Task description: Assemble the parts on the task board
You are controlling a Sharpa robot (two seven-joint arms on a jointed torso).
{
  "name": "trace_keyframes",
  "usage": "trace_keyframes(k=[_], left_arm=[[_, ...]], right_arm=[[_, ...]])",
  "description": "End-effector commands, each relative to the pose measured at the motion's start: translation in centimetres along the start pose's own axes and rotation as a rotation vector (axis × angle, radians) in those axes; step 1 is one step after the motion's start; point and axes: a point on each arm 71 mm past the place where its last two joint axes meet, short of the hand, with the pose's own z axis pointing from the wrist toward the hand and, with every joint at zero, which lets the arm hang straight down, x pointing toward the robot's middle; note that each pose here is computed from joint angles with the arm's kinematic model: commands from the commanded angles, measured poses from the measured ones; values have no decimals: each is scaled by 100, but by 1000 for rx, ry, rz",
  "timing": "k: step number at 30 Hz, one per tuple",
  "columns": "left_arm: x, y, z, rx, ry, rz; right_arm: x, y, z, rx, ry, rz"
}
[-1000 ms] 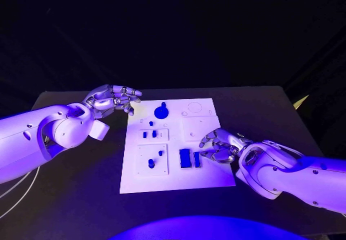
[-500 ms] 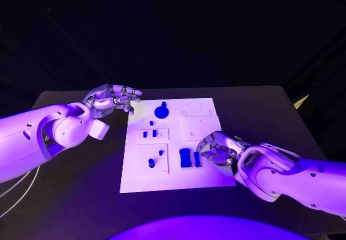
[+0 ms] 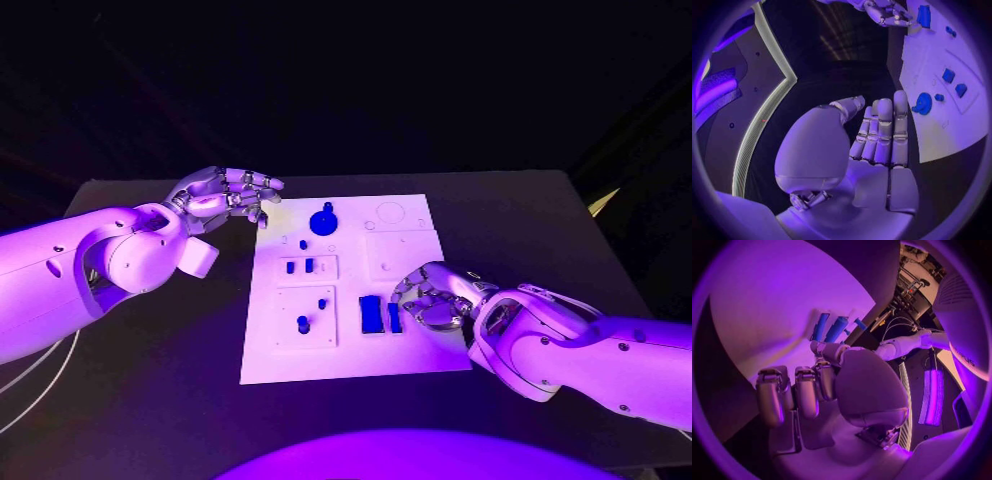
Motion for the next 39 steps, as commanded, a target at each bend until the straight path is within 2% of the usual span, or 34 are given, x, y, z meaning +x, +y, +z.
trace_keyframes(k=[1,9,18,34,39], left_arm=[[20,-10,3,7,16,-3],[17,-10,1,6,16,-3],[18,-9,1,5,17,-3],[21,-10,6,7,17,-3],[26,-16,20,20,7,-6]], right_arm=[[55,3,3,-3,59,-16],[88,2,16,2,86,-24],[17,4,29,-14,-17,12],[-41,-11,29,-31,-85,25],[-171,-52,64,-51,-130,134]])
